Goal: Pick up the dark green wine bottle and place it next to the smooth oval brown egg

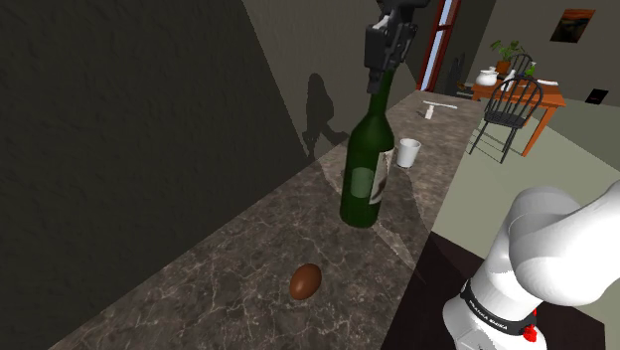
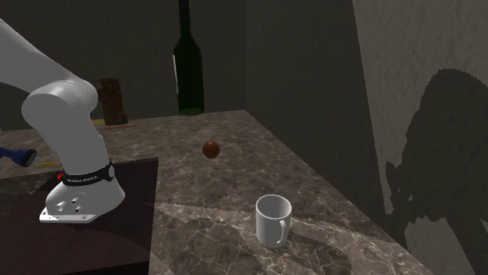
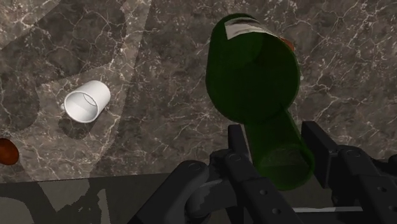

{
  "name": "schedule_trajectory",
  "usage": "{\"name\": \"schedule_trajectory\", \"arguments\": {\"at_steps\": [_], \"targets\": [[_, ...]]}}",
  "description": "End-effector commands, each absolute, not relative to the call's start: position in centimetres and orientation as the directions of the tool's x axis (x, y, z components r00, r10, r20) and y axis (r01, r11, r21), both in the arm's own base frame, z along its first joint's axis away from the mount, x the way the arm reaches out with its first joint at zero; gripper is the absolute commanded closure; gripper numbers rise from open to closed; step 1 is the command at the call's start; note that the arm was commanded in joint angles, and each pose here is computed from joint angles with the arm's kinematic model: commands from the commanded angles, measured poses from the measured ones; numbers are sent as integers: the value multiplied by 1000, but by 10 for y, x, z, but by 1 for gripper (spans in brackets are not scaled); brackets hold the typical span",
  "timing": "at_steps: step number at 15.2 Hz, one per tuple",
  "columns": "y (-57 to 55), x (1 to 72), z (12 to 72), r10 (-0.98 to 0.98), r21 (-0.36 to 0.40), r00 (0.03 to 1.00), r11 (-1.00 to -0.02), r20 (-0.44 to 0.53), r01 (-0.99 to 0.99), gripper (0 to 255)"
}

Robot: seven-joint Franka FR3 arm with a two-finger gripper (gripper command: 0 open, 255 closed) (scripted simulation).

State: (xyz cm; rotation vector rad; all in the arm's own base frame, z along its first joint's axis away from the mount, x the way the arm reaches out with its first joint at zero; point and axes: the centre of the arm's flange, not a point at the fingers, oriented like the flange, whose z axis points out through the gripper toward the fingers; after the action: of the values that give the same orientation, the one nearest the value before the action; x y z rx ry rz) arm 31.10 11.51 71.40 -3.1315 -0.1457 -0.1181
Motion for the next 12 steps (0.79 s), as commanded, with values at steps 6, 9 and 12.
{"name": "schedule_trajectory", "arguments": {"at_steps": [6, 9, 12], "targets": [[115, 312, 678, 93, -1, 993, -996, 76, 93, 255], [115, 312, 662, 93, -1, 993, -996, 76, 93, 255], [115, 312, 646, 93, -1, 993, -996, 76, 93, 255]]}}
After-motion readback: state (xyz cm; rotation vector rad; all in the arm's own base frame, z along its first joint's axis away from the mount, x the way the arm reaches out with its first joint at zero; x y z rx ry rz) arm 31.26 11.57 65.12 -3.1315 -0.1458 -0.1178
